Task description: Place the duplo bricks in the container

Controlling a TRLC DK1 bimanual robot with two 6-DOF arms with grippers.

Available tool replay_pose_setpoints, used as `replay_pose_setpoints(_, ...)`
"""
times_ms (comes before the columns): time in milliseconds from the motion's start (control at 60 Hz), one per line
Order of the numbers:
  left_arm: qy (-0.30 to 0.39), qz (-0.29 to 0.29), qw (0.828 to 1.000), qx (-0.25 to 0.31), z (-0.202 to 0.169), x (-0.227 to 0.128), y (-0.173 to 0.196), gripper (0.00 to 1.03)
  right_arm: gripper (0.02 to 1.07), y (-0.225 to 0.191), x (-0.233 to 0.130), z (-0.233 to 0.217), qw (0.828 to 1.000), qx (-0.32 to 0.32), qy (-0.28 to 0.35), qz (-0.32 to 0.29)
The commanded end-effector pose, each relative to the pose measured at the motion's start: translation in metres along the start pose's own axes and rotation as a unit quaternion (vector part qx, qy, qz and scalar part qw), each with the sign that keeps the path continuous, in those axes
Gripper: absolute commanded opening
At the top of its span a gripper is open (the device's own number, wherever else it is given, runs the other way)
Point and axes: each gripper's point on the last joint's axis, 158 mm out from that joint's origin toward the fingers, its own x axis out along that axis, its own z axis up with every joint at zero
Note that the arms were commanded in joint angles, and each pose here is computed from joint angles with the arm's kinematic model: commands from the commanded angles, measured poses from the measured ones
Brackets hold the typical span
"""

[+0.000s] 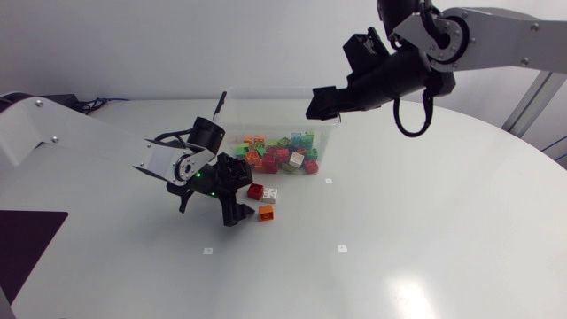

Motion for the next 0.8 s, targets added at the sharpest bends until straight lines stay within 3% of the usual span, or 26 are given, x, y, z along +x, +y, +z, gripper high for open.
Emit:
replay_pose_setpoints(0,-0.002,-0.009,1.000,0.021,-0.004,0.011,-0.001,0.96,1.02,0.005,-0.006,-0.018,1.000,-0.009,0.003,0.011)
replay_pose_setpoints(300,-0.022,-0.027,0.999,0.039,-0.001,0.020,0.006,0.96,1.02,0.025,-0.003,-0.089,0.998,-0.019,0.035,0.040)
replay_pose_setpoints(550,-0.005,-0.075,0.996,0.043,-0.008,0.021,-0.011,0.95,1.02,0.027,-0.004,-0.109,0.998,-0.022,0.044,0.048)
replay_pose_setpoints(783,0.024,-0.177,0.982,0.062,-0.020,-0.010,-0.055,0.93,1.02,0.028,-0.005,-0.113,0.998,-0.022,0.045,0.048)
